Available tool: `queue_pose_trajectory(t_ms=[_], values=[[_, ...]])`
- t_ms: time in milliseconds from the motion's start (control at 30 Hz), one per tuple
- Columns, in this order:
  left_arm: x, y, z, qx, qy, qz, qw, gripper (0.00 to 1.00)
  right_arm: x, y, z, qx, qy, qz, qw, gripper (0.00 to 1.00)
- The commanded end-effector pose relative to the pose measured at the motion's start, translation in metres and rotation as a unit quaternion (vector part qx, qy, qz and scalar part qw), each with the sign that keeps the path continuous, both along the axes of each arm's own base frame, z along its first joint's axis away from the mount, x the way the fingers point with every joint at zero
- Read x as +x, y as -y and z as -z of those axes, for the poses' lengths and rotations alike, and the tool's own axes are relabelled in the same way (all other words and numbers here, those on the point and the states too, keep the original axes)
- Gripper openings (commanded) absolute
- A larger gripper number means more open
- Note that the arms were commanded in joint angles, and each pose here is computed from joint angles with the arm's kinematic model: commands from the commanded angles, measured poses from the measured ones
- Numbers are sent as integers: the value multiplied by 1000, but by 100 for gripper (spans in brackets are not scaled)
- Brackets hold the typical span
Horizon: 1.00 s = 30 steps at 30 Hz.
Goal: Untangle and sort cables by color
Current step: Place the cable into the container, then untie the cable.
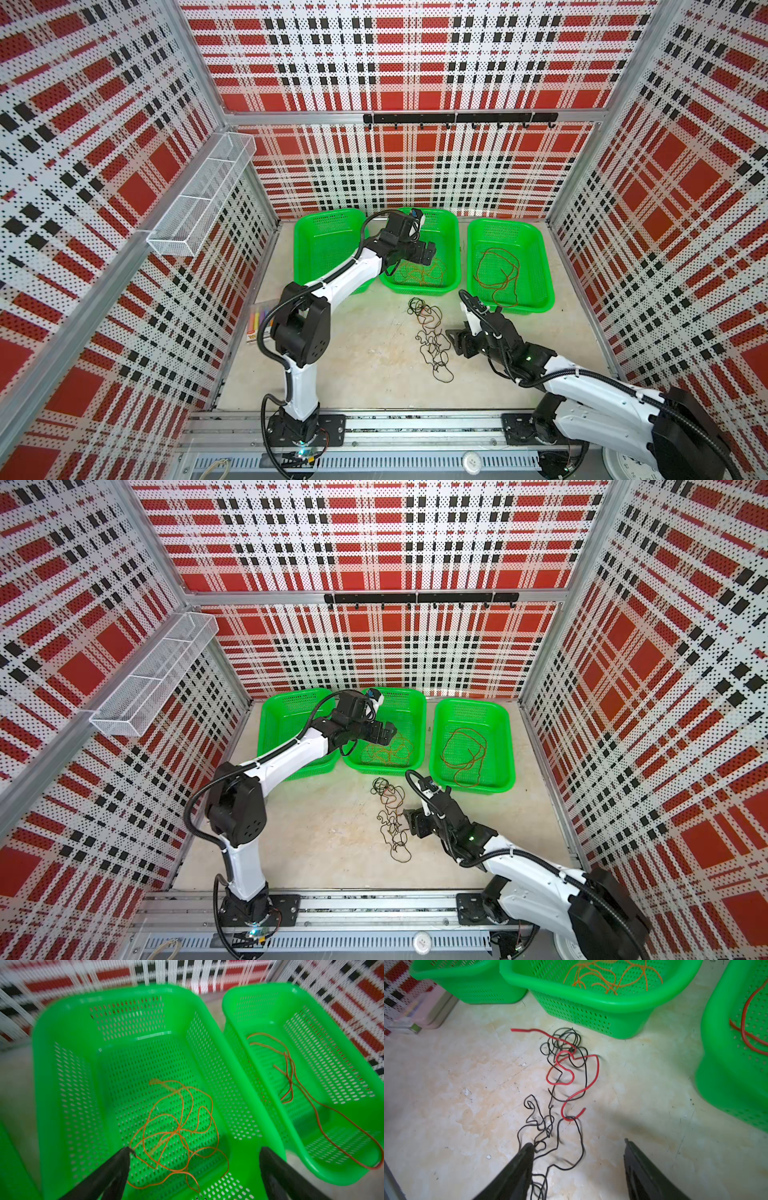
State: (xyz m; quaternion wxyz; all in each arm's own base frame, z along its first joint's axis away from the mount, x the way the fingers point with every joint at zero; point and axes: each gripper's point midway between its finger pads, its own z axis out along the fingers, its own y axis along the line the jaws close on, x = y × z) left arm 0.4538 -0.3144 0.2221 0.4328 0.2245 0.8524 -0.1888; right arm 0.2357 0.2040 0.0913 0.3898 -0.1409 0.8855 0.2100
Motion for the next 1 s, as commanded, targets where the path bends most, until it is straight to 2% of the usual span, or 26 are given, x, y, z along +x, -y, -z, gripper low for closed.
queue_pose_trajectory(t_ms=[0,167,400,600,667,967], values=[[-8,-8,-78,-28,142,-23,989,98,-4,-5,9,-14,-24,-4,1000,70],[-34,-37,-93,-50,196,-48,978,98,-23,-17,22,-28,-61,-23,997,69],[-75,-71,-89,-52,236,-63,968,98,-50,-32,37,-59,-87,-46,993,69],[-102,-87,-88,-62,245,-60,966,100,-42,-19,40,-85,-73,-13,994,66],[-109,-89,-87,-62,247,-56,966,97,-39,-15,40,-91,-63,-6,994,64],[-123,-93,-83,-60,250,-50,965,90,-40,-25,48,-116,-67,-44,990,53]])
